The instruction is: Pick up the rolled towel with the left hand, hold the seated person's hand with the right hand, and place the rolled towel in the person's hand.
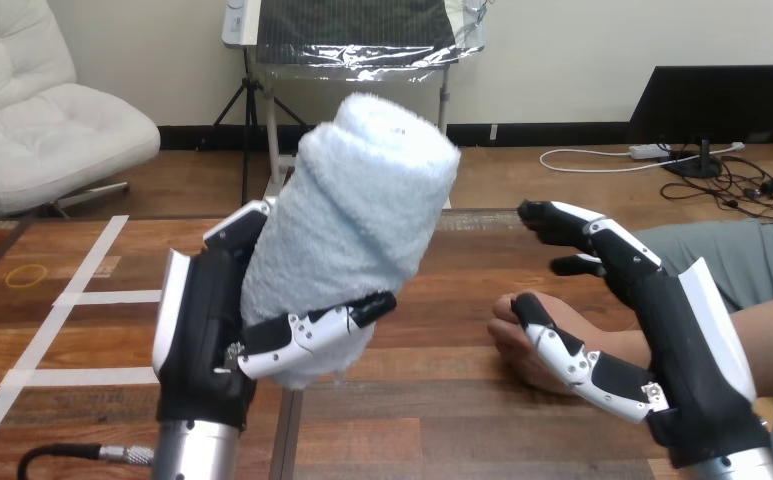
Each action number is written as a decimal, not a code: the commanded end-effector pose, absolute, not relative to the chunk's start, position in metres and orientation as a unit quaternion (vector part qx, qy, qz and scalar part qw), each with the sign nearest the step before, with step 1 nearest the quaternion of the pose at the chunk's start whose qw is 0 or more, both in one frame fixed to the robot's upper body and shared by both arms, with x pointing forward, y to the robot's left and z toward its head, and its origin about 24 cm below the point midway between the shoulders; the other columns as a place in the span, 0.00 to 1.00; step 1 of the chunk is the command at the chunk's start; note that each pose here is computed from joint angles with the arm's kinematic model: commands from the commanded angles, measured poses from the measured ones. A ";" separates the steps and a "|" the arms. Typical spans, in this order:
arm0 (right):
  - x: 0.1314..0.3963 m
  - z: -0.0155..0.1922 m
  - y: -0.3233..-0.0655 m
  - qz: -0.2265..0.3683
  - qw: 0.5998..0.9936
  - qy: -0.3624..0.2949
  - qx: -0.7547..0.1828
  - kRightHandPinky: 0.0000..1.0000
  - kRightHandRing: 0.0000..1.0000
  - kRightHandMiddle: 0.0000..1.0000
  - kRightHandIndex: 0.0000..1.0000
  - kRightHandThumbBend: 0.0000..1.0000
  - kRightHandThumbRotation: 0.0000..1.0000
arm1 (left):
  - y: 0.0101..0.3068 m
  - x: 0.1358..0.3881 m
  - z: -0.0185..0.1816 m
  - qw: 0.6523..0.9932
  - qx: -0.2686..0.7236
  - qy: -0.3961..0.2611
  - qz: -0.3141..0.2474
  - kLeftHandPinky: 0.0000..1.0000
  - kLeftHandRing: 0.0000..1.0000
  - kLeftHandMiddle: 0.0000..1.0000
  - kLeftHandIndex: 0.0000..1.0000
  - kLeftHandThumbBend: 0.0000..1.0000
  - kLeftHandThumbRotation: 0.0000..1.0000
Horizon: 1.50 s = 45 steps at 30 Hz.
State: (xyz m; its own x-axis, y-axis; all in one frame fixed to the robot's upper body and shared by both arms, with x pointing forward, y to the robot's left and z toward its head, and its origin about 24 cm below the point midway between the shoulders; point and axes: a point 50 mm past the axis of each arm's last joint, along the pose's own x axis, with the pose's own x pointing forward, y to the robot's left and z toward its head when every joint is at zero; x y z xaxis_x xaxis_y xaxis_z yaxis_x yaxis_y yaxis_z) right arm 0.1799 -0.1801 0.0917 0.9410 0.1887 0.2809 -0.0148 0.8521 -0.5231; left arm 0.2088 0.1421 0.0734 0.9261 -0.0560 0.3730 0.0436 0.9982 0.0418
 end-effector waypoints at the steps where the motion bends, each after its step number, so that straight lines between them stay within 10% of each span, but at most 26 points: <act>1: 0.191 0.119 -0.185 0.054 0.923 -0.206 -0.321 0.75 0.87 0.91 0.84 0.51 0.08 | 0.141 0.218 0.097 0.969 0.016 -0.245 -0.023 0.40 0.41 0.45 0.51 0.65 0.08; 25: 0.198 0.147 -0.198 0.067 0.857 -0.143 -0.491 0.78 0.94 0.94 0.85 0.78 0.00 | 0.145 0.225 0.087 0.976 0.007 -0.216 -0.032 0.41 0.41 0.46 0.51 0.64 0.04; 45: 0.208 0.168 -0.196 0.133 0.822 -0.066 -0.550 0.75 0.87 0.89 0.84 0.81 0.00 | 0.149 0.235 0.088 0.978 0.021 -0.200 -0.060 0.39 0.40 0.44 0.50 0.66 0.03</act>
State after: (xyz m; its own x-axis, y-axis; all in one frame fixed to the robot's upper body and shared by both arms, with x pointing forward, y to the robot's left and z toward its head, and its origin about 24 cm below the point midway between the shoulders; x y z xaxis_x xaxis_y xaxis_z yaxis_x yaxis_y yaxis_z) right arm 0.2028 -0.2025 0.1414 0.9629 0.2498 -0.1023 -0.2045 0.4274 -0.8807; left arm 0.2197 0.1510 0.0619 0.9530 -0.0977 0.2868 0.0897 0.9951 0.0409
